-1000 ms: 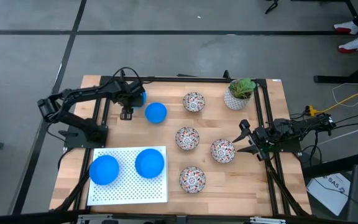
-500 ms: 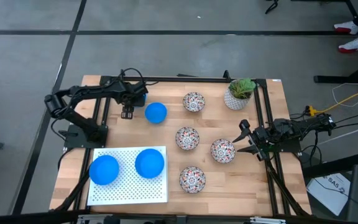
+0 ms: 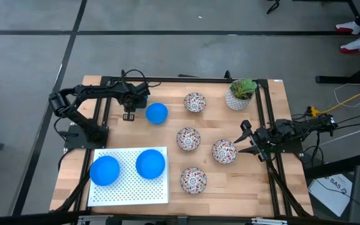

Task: Pick & Place Mini bowls
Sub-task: Stack the blue bowl on top of the left blue bowl on the shelf

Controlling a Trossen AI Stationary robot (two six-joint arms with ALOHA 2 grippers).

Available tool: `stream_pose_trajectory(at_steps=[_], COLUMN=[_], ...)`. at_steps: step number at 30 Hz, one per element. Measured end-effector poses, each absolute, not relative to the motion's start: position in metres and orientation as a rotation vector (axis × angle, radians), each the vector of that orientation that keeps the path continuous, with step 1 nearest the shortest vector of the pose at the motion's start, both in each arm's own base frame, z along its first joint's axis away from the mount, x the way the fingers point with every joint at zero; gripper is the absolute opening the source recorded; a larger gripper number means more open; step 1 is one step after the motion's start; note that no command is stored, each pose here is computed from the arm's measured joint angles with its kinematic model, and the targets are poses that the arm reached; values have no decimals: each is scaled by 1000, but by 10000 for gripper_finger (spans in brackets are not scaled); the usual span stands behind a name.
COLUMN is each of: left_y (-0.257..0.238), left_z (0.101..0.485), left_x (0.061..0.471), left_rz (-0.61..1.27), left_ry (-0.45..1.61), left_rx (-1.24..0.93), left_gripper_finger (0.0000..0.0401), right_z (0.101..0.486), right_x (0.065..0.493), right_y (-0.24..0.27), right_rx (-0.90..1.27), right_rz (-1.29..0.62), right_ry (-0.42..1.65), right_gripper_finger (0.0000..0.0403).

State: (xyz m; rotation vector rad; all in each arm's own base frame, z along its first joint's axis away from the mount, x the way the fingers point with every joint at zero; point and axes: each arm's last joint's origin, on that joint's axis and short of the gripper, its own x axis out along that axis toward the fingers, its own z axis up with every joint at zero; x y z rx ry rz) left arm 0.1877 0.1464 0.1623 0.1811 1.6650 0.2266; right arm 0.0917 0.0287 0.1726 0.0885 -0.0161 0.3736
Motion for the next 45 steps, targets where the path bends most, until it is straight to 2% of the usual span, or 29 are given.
stream_pose_trajectory(at_steps=[3, 5, 18, 32, 45], left_y=[146, 146, 140, 111, 76], left_z=[162, 163, 187, 255, 327], left_x=[188, 187, 180, 143, 130], left_rz=[246, 262, 365, 526, 578], left_ry=[1662, 1657, 1552, 1189, 1143], left_rx=[167, 156, 116, 96, 62], left_gripper_finger=[15, 7, 4, 4, 4], right_z=[173, 173, 173, 173, 176], right_x=[92, 92, 92, 92, 92], right_y=[29, 29, 29, 29, 29], right_rx=[76, 71, 71, 68, 49], right_rz=[374, 373, 374, 373, 374], right_ry=[-18, -19, -20, -20, -55], right_gripper_finger=[200, 200, 200, 200, 200])
